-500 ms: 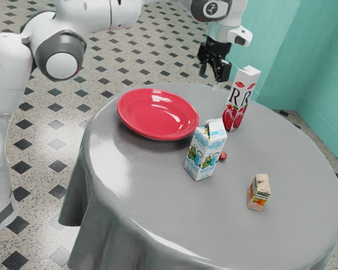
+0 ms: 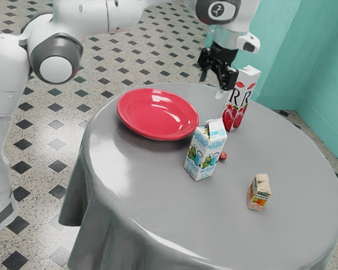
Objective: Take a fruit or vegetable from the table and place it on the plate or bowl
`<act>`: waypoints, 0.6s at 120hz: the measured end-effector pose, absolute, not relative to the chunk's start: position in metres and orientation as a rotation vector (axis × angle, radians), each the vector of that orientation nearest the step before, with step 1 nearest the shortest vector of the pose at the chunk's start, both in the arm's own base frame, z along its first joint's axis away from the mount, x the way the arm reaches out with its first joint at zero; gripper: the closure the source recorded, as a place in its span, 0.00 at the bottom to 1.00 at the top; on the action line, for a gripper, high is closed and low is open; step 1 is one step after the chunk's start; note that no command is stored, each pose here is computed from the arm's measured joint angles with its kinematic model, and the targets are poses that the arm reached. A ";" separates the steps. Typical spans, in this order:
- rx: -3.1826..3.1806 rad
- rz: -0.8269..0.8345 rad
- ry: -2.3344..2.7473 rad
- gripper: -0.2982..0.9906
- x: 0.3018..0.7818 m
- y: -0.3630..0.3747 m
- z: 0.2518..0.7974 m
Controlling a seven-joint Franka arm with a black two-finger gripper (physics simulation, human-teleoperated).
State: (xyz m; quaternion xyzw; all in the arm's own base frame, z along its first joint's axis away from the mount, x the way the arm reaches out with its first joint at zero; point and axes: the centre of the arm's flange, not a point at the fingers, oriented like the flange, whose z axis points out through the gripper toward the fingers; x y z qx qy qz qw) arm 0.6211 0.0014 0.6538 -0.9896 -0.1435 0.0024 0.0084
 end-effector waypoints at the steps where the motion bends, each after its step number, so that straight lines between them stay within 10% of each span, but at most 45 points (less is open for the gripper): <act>1: -3.088 0.011 -0.466 0.23 0.621 0.001 0.654; 72: -2.795 0.096 -1.313 0.23 0.612 0.008 0.649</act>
